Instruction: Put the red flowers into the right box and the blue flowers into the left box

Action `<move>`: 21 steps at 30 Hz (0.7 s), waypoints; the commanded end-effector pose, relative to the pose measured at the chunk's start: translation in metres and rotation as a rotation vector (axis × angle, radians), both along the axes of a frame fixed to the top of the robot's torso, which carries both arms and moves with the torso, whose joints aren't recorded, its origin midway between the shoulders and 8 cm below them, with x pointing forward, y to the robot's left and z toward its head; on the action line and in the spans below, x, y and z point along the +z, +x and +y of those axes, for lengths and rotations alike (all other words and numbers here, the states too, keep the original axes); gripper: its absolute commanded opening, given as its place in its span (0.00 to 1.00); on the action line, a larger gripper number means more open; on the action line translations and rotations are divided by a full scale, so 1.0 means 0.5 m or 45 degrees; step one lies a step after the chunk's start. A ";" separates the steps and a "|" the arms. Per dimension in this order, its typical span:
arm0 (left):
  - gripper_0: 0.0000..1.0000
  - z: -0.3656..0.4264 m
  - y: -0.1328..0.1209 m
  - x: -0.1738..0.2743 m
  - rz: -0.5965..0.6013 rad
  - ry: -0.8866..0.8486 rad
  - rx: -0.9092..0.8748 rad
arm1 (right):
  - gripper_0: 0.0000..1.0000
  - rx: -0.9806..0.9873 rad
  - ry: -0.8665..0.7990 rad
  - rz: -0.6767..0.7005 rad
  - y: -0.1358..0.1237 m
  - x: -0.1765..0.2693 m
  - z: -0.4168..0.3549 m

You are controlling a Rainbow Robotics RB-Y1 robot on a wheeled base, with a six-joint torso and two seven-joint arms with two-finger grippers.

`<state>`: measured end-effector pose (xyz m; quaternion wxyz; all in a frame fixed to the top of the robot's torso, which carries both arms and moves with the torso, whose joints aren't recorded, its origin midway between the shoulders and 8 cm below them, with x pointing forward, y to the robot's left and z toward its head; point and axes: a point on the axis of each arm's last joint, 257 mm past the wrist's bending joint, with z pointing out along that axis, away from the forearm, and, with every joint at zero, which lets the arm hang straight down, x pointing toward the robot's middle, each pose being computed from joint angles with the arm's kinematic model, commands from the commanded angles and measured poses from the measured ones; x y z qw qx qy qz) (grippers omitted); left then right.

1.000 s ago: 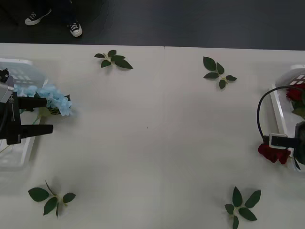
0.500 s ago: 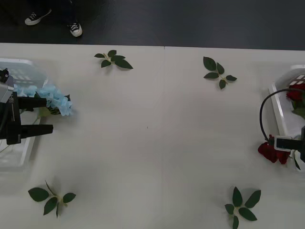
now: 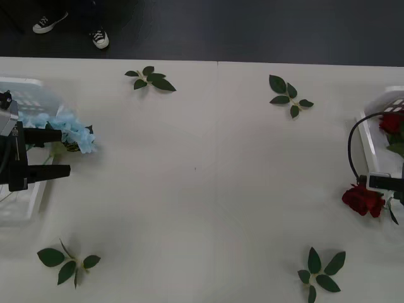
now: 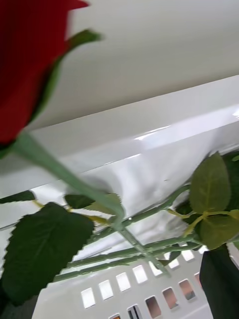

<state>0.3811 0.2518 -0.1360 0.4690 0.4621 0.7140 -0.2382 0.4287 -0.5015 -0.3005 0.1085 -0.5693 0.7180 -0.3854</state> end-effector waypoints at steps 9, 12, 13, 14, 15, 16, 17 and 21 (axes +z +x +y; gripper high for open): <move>0.83 0.011 0.007 0.029 -0.115 0.089 -0.038 | 0.92 -0.052 -0.007 -0.050 0.056 -0.003 -0.027; 0.83 0.011 0.007 0.029 -0.115 0.089 -0.038 | 0.92 -0.057 -0.011 -0.044 0.054 -0.006 -0.031; 0.83 0.011 0.007 0.029 -0.115 0.089 -0.038 | 0.92 -0.057 -0.012 -0.042 0.053 -0.006 -0.031; 0.83 0.011 0.007 0.029 -0.115 0.089 -0.038 | 0.92 -0.059 -0.014 -0.039 0.052 -0.006 -0.032; 0.83 0.011 0.007 0.029 -0.115 0.089 -0.038 | 0.93 -0.061 -0.013 -0.038 0.051 -0.008 -0.033; 0.83 0.011 0.007 0.029 -0.115 0.089 -0.038 | 0.89 -0.060 -0.013 -0.040 0.052 -0.006 -0.032; 0.83 0.011 0.007 0.029 -0.115 0.089 -0.038 | 0.82 -0.061 -0.013 -0.038 0.051 -0.008 -0.033; 0.83 0.011 0.007 0.029 -0.115 0.089 -0.038 | 0.50 -0.065 -0.015 -0.029 0.048 -0.009 -0.034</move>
